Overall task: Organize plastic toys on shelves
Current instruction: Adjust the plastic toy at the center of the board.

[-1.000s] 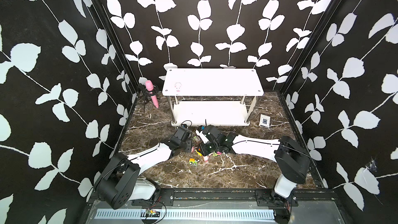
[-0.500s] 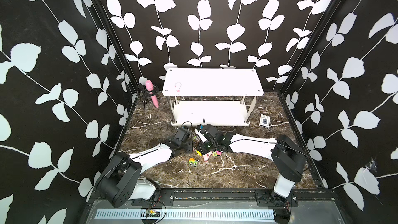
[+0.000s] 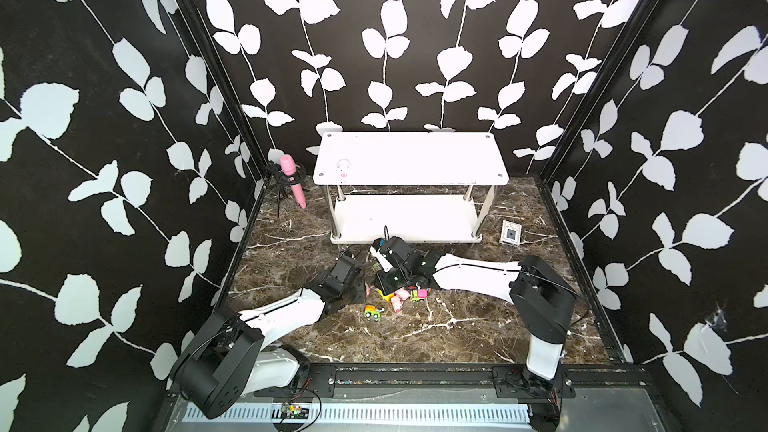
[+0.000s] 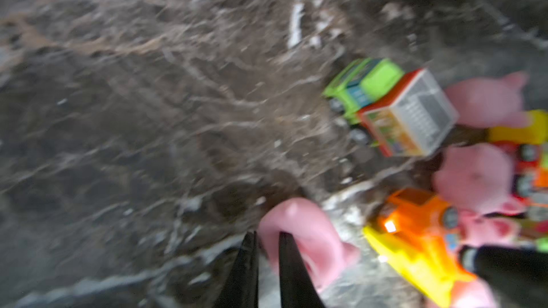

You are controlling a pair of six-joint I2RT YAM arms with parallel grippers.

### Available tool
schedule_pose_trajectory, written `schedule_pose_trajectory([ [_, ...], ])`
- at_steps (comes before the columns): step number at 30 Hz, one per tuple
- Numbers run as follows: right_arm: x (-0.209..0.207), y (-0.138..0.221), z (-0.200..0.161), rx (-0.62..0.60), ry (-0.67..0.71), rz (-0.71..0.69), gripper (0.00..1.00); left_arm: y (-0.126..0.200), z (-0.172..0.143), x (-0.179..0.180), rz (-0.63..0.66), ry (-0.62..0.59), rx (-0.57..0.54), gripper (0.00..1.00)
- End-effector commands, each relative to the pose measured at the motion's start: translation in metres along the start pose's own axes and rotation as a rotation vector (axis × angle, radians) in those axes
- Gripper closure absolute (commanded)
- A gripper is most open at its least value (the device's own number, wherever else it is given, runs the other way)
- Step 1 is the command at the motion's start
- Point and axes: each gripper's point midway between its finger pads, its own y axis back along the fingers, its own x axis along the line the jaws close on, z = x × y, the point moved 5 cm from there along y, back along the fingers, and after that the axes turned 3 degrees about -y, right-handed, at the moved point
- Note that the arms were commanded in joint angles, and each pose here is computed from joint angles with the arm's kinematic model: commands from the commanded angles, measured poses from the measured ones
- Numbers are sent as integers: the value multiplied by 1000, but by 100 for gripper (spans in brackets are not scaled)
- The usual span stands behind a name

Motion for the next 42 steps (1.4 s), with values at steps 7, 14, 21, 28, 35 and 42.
schedule_pose_trajectory([
  [7, 14, -15, 13, 8, 31, 7, 79, 10, -17, 18, 89, 0, 63, 69],
  [14, 11, -25, 16, 13, 27, -29, 83, 24, -5, 12, 56, 14, 0, 68],
  [21, 7, -33, 13, 27, 8, -39, 86, 22, 7, -5, -58, 19, -59, 60],
  [28, 6, -36, 11, 36, -3, -37, 87, 14, 19, -16, -93, 11, -80, 60],
  [35, 4, -40, 9, 45, -15, -38, 88, 12, 23, -14, -59, 20, -79, 66],
  [42, 2, -42, 7, 41, -32, -43, 91, 21, 24, -16, -86, -6, -99, 66],
])
